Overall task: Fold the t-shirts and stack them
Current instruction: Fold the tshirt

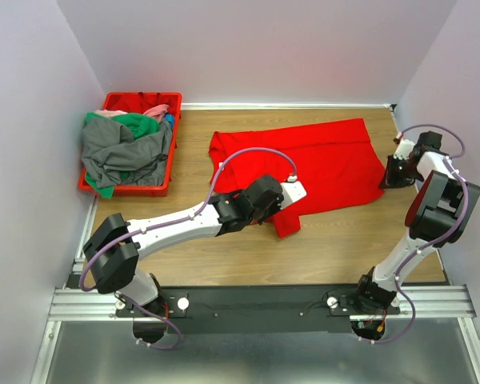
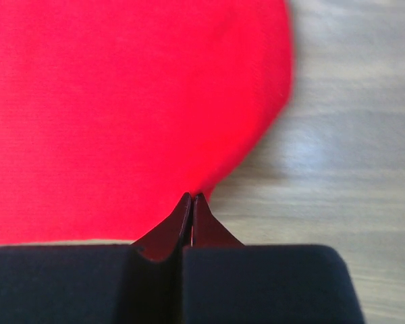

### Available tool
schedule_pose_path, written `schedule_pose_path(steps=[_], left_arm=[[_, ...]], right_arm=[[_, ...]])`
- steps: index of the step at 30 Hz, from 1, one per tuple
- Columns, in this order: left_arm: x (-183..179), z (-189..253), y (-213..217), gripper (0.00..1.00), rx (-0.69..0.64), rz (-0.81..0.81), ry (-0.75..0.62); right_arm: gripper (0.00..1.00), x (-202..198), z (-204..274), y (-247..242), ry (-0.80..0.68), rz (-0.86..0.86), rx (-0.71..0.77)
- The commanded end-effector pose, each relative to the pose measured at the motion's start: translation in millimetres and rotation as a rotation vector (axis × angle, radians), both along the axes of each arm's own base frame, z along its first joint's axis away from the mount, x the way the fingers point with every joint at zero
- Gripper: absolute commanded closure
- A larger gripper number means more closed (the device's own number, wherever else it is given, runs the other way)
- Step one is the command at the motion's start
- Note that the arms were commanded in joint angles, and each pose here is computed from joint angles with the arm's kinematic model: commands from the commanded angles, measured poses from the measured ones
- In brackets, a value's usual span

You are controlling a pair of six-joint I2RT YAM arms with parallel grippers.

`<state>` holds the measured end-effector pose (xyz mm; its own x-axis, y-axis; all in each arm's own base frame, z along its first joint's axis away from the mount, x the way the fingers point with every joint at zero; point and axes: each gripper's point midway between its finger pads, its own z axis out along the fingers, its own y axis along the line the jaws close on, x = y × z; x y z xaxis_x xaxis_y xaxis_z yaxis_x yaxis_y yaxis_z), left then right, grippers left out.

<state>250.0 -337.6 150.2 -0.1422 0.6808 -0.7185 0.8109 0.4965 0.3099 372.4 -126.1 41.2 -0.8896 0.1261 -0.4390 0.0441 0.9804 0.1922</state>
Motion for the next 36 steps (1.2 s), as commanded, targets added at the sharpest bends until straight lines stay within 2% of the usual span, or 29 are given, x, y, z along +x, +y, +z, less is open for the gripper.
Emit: schedule_pose_path(steps=[1, 5, 8, 9, 18, 29, 36], left_arm=[[1.1, 2.9, -0.7, 1.0, -0.014, -0.006, -0.009], [2.4, -1.2, -0.2, 1.0, -0.004, 0.0, -0.005], [4.1, -5.8, 1.5, 1.0, 0.01, 0.007, -0.002], [4.4, -8.2, 1.5, 1.0, 0.016, 0.009, 0.001], [4.8, -14.7, 1.9, 1.0, 0.031, 0.012, 0.012], [4.7, -15.6, 2.1, 1.0, 0.034, 0.012, 0.014], [4.8, -18.2, 2.4, 1.0, 0.041, 0.013, 0.017]], right_arm=[[0.97, 16.9, 15.5, 37.7, -0.054, 0.139, 0.068], [0.94, 24.1, 9.2, 83.7, -0.034, 0.287, 0.061], [0.76, 24.7, 5.2, 105.9, -0.014, 0.364, 0.053], [0.62, 26.4, 7.3, 106.9, -0.019, 0.37, 0.054], [0.6, 28.3, 30.7, 92.0, -0.065, 0.321, -0.022], [0.59, 44.7, 22.2, 67.5, -0.051, 0.206, -0.065], [0.57, 57.9, 16.2, 80.5, -0.059, 0.219, 0.027]])
